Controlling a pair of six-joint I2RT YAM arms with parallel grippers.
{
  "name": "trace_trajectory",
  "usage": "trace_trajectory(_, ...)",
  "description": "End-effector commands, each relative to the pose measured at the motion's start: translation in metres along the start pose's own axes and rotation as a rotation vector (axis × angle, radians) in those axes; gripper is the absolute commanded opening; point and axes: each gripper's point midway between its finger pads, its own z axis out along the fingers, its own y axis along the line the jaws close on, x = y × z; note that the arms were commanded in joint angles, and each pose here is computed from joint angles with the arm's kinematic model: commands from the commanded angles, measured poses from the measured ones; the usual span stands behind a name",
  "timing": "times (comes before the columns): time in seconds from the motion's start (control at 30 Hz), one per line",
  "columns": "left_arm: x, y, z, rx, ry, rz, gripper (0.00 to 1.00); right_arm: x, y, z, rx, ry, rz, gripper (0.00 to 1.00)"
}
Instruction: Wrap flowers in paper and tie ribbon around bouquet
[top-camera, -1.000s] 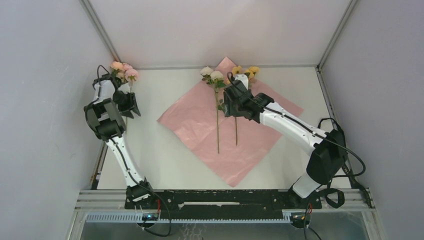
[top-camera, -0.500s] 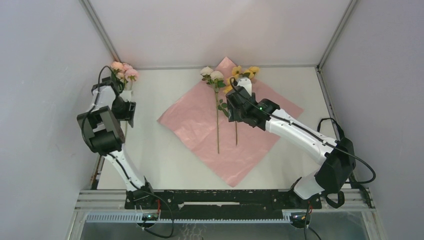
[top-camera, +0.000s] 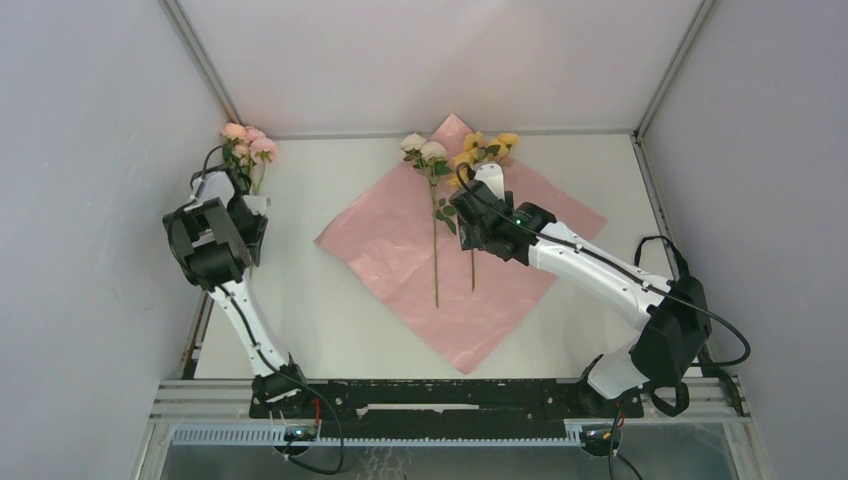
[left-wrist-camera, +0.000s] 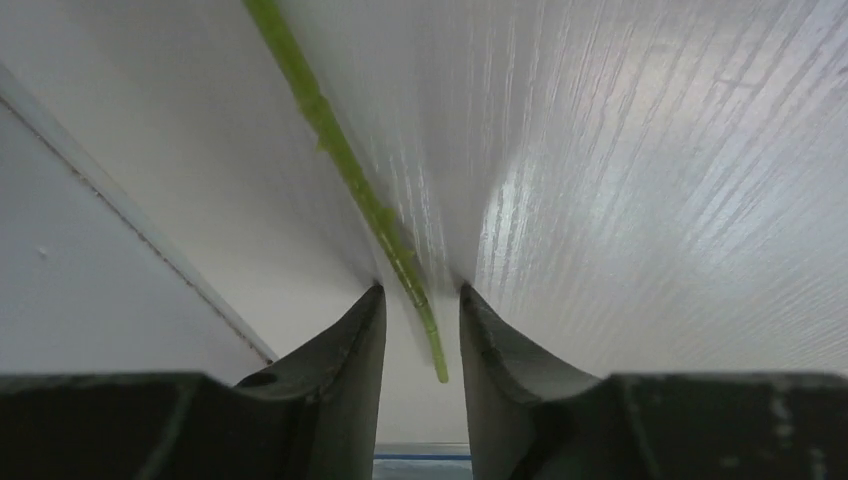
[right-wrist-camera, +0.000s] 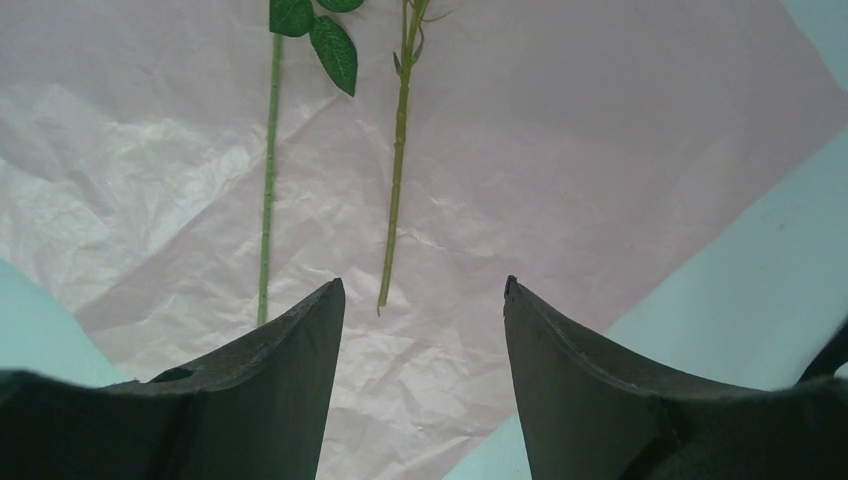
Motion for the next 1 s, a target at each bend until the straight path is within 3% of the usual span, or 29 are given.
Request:
trace_trajectory(0.0, -0.001, -0.001, -0.006, 0.056, 0.022, 0.022, 0.32, -0.004, -0.014, -0.011, 0.034, -0.042, -0.006, 0.68)
trace_trajectory(0.13, 0.004, -0.007, -0.004, 0.087, 0.039, 0.042, 0.01, -0.008, -0.019, -0.016, 0.031, -0.058, 0.011, 0.68)
trace_trajectory(0.3, 0.021, -0.029, -0.007, 0.146, -0.025, 0.056, 0.00, -0.013, -0.020, -0.023, 0.016, -0.080, 0.024, 0.68)
trace_trajectory(0.5, 0.125, -0.082, -0.002, 0.258, 0.034, 0.196, 0.00, -0.007, -0.010, -0.028, 0.002, -0.074, -0.001, 0.69)
trace_trajectory(0.7, 0.203, -0.080, -0.002, 0.237, 0.094, 0.228, 0.00, -0.005, 0.001, -0.034, -0.032, -0.083, -0.015, 0.68)
trace_trajectory(0.73, 0.210, -0.081, -0.003, 0.238, 0.106, 0.242, 0.08, -0.005, 0.002, -0.036, -0.035, -0.086, -0.015, 0.68)
trace_trajectory(0.83, 0.199, -0.079, -0.015, 0.225, 0.055, 0.219, 0.56, -0.003, 0.003, -0.038, -0.036, -0.086, -0.020, 0.69)
trace_trajectory(0.97, 0.150, -0.077, -0.053, 0.215, -0.119, 0.196, 0.91, 0.000, 0.001, -0.042, -0.024, -0.084, -0.028, 0.68)
